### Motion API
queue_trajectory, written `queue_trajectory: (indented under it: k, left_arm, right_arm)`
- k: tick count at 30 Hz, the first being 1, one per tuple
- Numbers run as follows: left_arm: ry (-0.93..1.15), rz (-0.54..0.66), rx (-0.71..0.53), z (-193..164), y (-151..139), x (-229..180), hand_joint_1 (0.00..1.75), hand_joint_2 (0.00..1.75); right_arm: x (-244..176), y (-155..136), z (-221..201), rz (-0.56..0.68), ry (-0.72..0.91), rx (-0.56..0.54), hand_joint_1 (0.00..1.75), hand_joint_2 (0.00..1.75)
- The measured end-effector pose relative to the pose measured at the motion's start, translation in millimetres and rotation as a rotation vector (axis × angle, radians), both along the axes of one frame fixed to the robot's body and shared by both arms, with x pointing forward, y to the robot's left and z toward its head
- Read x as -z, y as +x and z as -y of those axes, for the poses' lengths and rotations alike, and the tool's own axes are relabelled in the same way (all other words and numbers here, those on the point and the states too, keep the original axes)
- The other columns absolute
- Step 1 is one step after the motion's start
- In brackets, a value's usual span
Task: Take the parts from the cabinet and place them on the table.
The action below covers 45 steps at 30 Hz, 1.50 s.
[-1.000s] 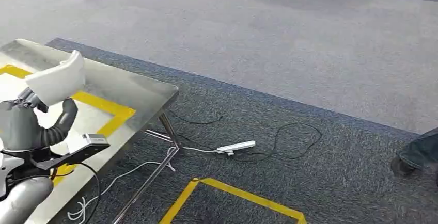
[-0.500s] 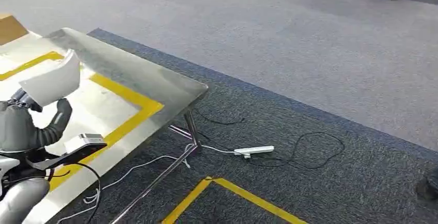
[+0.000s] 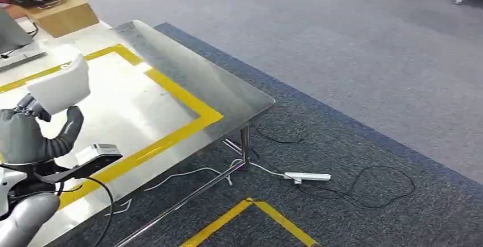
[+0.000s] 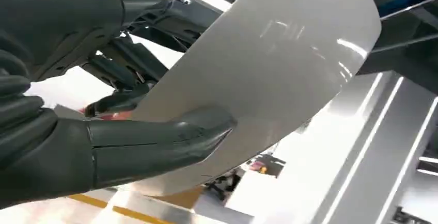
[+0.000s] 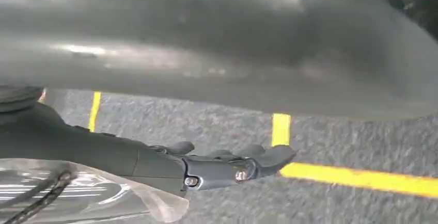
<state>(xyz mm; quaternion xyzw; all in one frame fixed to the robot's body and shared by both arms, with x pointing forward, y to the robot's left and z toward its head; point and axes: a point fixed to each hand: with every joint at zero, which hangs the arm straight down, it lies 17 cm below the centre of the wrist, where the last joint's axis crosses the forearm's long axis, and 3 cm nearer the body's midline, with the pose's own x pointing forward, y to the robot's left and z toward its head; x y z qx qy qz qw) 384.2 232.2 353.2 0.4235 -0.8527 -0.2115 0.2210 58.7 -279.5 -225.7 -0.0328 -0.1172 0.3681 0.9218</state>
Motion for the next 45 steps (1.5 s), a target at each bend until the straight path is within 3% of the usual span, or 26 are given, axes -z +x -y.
queue_trajectory:
  k: [36,45]
  left_arm:
    - [0.054,-0.022,-0.081,-13,8,5,1.75,1.75]
    - [0.112,-0.090,-0.143,-25,15,28,1.75,1.75]
  right_arm:
    - [-9,-5,-7,0.003,0.045,0.010,0.00,0.00]
    - [-12,-7,-12,0.006,0.037,0.032,0.00,0.00]
